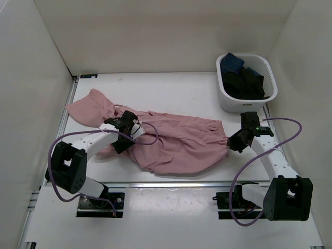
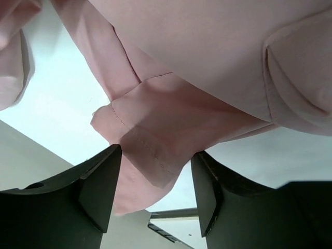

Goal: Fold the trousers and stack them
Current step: Flatten the trousers out

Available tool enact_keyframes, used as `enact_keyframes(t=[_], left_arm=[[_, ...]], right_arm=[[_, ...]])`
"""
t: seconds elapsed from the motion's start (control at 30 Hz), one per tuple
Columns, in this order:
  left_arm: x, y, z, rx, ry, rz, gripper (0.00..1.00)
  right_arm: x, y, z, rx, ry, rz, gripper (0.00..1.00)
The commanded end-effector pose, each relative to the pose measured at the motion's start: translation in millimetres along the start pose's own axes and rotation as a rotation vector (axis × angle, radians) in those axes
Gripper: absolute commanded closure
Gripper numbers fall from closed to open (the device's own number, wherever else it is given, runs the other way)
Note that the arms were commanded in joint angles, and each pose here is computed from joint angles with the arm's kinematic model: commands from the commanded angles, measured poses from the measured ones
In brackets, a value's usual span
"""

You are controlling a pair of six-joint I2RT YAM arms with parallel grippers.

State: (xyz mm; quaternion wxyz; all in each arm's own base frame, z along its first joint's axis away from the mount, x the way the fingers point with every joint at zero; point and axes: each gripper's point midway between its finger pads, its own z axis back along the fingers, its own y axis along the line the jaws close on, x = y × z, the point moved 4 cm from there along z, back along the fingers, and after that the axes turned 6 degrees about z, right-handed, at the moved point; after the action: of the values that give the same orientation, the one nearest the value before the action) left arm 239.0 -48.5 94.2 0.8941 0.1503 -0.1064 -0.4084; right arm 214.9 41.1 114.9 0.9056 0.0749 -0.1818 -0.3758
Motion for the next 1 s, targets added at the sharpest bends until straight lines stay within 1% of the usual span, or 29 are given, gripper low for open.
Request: enact_keyframes(t=[0.0, 0.07, 0.2, 0.37, 0.4, 0.43, 0.47, 0.5, 0.53, 0.57, 0.6, 0.63, 0.7, 0.77, 0.8, 0.83, 0.87, 0.93, 0.97], left_arm=[[-5.4, -4.2, 0.5, -0.010, 0.005, -0.004, 0.33], [-14.3, -9.5, -7.8, -0.016, 0.039, -0.025, 0.34], [-17.5, -9.6, -13.1, 0.003, 0.054, -0.028, 0.34], [0.0, 3.0, 8.6, 0.023, -0.031, 0.019, 0.34], [-2.2, 2.1, 9.0, 0.019, -0.021, 0.015, 0.35], [-2.0, 2.8, 10.8, 0.022, -0.029, 0.018, 0.40], [-6.2, 3.7, 8.4, 0.020, -0.016, 0.016, 0.43], [-10.7, 4.4, 6.0, 0.017, -0.003, 0.026, 0.50], [-11.0, 3.7, 4.3, 0.013, 0.005, 0.023, 0.66], [-17.2, 2.1, -0.7, 0.004, 0.030, 0.027, 0.86], [-20.3, -1.9, -3.2, -0.011, 0.037, 0.023, 0.86], [-20.3, -2.0, -3.3, -0.012, 0.037, 0.023, 0.82], [-25.1, -5.7, -5.8, -0.023, 0.062, 0.024, 0.64], [-26.3, -8.0, -5.6, -0.035, 0.067, 0.033, 0.56], [-25.5, -6.2, -1.6, -0.026, 0.047, 0.040, 0.51], [-22.9, -2.0, 2.2, -0.008, 0.033, 0.046, 0.41], [-26.6, 0.8, 4.3, 0.002, 0.040, 0.056, 0.36], [-19.9, 10.1, 14.2, 0.026, -0.006, 0.082, 0.34], [-19.9, 10.2, 14.3, 0.027, -0.006, 0.082, 0.34]], right_arm=[[9.3, 7.4, 5.1, 0.008, -0.029, 0.009, 1.00], [9.2, 7.4, 5.1, 0.008, -0.029, 0.009, 1.00], [10.0, 7.8, 7.1, 0.008, -0.029, 0.018, 1.00], [11.7, 7.4, 8.9, 0.002, -0.036, 0.028, 1.00], [11.7, 7.4, 8.9, 0.002, -0.036, 0.028, 1.00], [11.7, 7.4, 8.9, 0.002, -0.036, 0.028, 1.00], [11.7, 7.4, 8.9, 0.002, -0.036, 0.028, 1.00], [11.7, 7.4, 8.9, 0.002, -0.036, 0.028, 1.00], [11.7, 7.4, 8.9, 0.002, -0.036, 0.028, 1.00], [11.7, 7.4, 8.9, 0.002, -0.036, 0.028, 1.00], [11.7, 7.4, 8.9, 0.002, -0.036, 0.028, 1.00], [11.7, 7.4, 8.9, 0.002, -0.036, 0.028, 1.00], [11.7, 7.4, 8.9, 0.002, -0.036, 0.028, 1.00], [13.7, 9.6, 10.7, 0.008, -0.042, 0.027, 1.00], [13.7, 9.6, 10.8, 0.008, -0.042, 0.027, 1.00], [13.7, 9.6, 10.8, 0.008, -0.042, 0.027, 1.00], [13.7, 9.6, 10.8, 0.008, -0.042, 0.027, 1.00], [13.7, 9.6, 10.8, 0.008, -0.042, 0.027, 1.00], [13.7, 9.6, 10.8, 0.008, -0.042, 0.027, 1.00]])
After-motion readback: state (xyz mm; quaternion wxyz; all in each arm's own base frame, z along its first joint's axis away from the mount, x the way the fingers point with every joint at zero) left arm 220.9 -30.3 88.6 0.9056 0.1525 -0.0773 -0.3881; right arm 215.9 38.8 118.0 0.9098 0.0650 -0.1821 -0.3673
